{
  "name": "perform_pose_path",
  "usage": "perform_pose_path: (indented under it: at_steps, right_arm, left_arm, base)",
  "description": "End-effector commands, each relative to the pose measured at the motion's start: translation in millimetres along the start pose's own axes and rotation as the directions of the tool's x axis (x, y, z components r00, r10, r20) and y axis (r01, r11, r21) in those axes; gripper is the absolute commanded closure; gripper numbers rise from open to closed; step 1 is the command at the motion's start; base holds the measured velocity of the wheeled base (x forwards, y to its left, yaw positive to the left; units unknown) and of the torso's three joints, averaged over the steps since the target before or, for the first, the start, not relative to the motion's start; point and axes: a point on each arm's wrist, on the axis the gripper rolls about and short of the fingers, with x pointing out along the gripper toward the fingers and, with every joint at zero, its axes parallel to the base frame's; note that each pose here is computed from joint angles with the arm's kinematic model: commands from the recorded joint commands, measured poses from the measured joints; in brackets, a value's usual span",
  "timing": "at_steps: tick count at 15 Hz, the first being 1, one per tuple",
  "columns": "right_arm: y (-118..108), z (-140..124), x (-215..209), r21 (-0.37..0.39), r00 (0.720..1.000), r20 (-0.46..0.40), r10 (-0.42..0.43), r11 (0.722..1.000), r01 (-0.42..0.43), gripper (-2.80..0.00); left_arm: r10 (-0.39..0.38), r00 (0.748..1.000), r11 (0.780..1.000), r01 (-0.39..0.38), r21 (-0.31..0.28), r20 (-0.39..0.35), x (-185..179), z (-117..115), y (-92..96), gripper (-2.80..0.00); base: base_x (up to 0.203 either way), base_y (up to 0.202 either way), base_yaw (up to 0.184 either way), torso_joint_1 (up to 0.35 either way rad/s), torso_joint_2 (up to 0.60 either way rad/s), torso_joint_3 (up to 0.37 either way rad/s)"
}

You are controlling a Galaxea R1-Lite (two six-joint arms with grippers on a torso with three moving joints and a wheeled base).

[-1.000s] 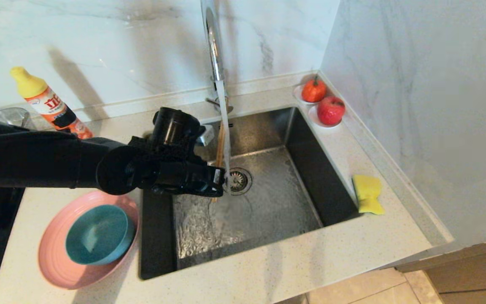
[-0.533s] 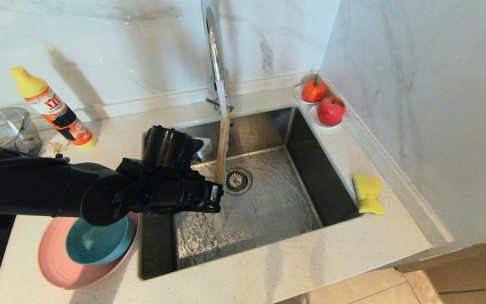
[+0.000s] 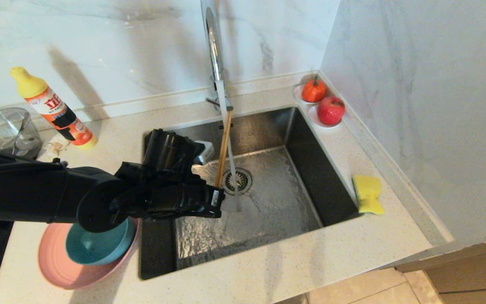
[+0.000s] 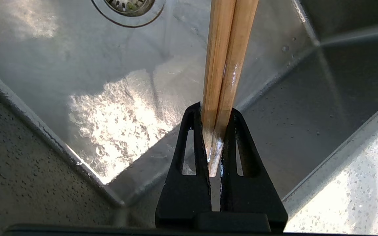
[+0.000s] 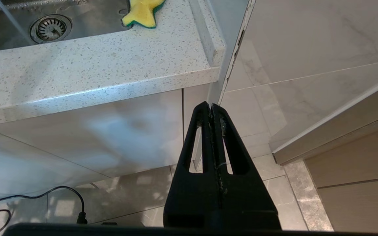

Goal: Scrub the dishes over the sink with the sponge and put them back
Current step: Rinse the chopsticks

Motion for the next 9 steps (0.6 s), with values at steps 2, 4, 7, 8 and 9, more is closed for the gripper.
perform_pose_path:
  at_steps: [2,4,7,8,9]
  right_arm:
    - [0,0,0,0.000,1.000,0.000,0.000,1.000,0.000,0.00]
    - [0,0,0,0.000,1.000,0.000,0.000,1.000,0.000,0.00]
    - [0,0,0,0.000,1.000,0.000,0.000,1.000,0.000,0.00]
    - [0,0,0,0.000,1.000,0.000,0.000,1.000,0.000,0.00]
    - [0,0,0,0.000,1.000,0.000,0.000,1.000,0.000,0.00]
  left_arm:
    - [0.002,1.000,1.000,-0.002,-0.004,-0.005,-4,-3,0.6,0.00]
    - [0.004,1.000,1.000,-0.004,-0.012,0.012,-9,0,0.7,0.00]
    - [0.085,0.996,0.996,-0.084,-0.029,0.034,-18,3,7.6,0.00]
    - [0.105,0.993,0.994,-0.103,-0.036,0.049,-24,6,10.4,0.00]
    - [0.121,0.991,0.992,-0.119,-0.042,0.058,-30,7,13.0,0.00]
  base:
    - [0.000,0.000,0.000,0.000,0.00,0.000]
    - [0.000,0.000,0.000,0.000,0.00,0.000]
    - [0.000,0.000,0.000,0.000,0.00,0.000]
    - [0.000,0.000,0.000,0.000,0.00,0.000]
    - [0.000,0.000,0.000,0.000,0.00,0.000]
